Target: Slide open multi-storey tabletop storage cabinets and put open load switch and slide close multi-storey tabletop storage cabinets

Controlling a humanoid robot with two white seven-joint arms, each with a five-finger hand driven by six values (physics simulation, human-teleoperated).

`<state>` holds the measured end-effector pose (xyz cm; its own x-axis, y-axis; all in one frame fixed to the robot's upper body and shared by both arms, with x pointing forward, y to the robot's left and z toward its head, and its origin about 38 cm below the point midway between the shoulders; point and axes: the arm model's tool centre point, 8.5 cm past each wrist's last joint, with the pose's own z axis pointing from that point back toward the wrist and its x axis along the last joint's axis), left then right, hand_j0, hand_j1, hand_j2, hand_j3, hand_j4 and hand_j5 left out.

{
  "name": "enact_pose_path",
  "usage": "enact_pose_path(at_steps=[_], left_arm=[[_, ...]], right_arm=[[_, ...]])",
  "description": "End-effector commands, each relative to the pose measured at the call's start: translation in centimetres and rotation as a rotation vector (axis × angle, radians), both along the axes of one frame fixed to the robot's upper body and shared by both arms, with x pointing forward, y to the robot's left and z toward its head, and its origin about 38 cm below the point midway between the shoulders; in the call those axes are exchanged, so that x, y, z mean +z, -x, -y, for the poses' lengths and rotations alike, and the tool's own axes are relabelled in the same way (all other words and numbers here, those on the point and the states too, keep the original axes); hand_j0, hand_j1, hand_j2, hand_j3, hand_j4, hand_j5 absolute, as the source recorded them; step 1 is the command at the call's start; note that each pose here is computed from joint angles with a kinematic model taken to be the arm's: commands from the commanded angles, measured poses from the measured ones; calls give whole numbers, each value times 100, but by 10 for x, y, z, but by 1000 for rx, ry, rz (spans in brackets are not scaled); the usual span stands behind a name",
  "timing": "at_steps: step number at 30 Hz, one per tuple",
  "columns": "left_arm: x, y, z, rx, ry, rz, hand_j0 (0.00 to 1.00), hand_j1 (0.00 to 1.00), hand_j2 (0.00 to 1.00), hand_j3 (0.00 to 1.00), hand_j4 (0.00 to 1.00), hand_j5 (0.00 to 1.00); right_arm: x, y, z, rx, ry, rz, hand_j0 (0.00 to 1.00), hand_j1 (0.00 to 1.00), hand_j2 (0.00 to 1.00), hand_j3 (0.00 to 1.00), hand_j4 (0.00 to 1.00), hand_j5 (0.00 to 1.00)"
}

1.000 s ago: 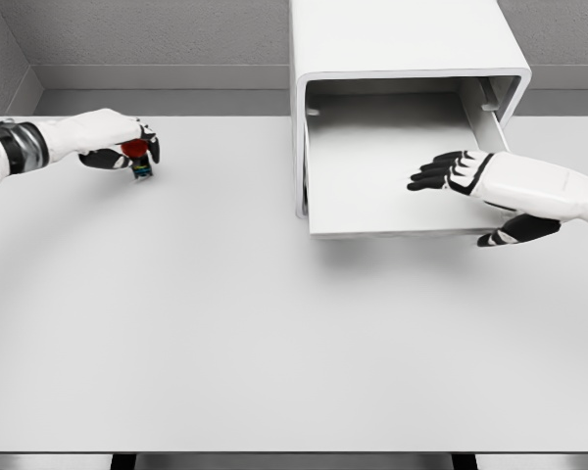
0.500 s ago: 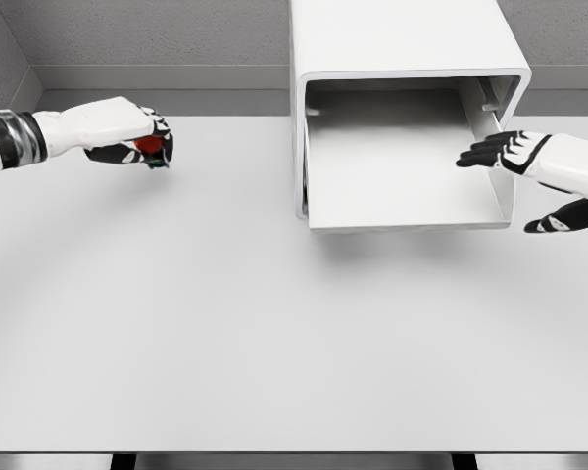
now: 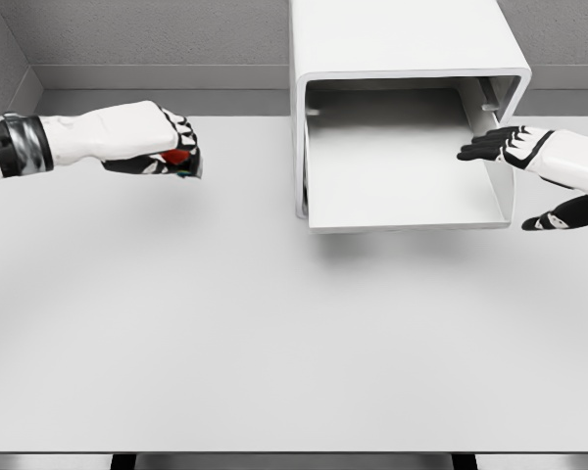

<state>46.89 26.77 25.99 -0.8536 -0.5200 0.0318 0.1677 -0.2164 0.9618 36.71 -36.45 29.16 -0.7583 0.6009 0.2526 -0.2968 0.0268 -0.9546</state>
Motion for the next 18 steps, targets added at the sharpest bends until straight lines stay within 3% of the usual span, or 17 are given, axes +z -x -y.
enact_pose_path(at_steps=[1,18], left_arm=[[7,7,6,-28,21,5,42,42,42,42,42,42],[13,27,28,-114,83,-25,42,42,42,42,42,42]], right_arm=[[1,0,0,-1,-7,0,100,100,100,100,100,100],[-7,1,-3,4,-14,-18,100,100,100,100,100,100]])
